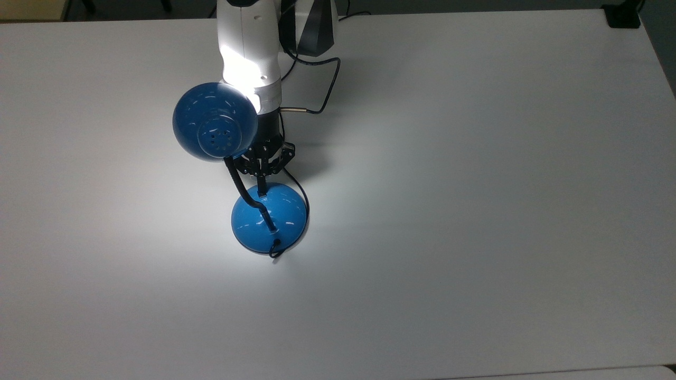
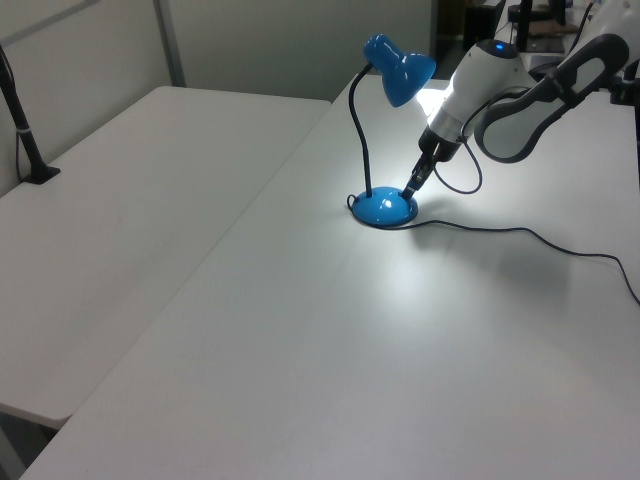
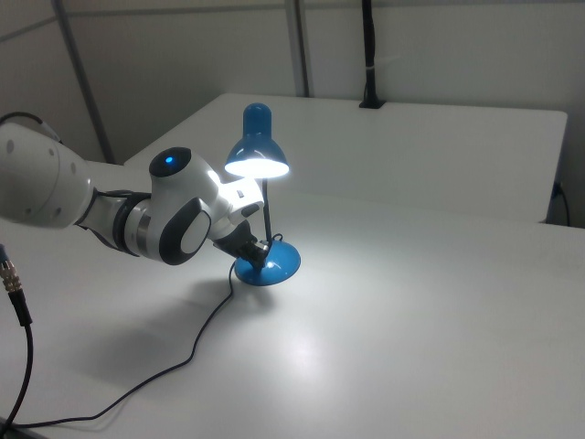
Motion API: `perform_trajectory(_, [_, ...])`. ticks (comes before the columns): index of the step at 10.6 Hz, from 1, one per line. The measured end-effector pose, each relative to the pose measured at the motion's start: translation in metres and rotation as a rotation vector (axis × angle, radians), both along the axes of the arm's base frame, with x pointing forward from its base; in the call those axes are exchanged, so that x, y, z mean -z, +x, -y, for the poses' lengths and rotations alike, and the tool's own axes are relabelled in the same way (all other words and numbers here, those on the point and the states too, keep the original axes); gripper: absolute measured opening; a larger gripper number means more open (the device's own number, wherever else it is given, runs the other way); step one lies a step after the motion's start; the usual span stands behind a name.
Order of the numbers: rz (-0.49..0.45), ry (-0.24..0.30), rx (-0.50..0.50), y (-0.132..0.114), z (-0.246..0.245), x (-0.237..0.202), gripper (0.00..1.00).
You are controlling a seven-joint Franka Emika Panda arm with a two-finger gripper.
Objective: Turn off the lamp
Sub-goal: 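Press the switch on the lamp base with the gripper fingers, then lift the gripper up and away from the lamp base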
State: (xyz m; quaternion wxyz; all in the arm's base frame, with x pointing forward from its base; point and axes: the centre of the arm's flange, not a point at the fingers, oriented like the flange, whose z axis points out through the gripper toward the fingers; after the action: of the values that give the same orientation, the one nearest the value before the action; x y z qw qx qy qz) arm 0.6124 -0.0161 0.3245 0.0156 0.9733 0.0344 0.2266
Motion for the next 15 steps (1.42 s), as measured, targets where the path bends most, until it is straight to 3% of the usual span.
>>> perform_trajectory(7, [-0.030,0.000,0.007,-0.001,0.004,0.005,0.01])
perform_trajectory(9, [-0.196,-0.005,0.013,-0.011,0.011,0.015,0.01])
perform_trajectory(11, [-0.303,-0.015,0.016,-0.021,0.017,-0.002,0.08])
perform_trajectory(13, [-0.396,-0.063,-0.012,-0.036,0.020,-0.037,0.28])
perform_trajectory(15, [-0.539,-0.105,-0.042,-0.051,0.022,-0.069,0.59])
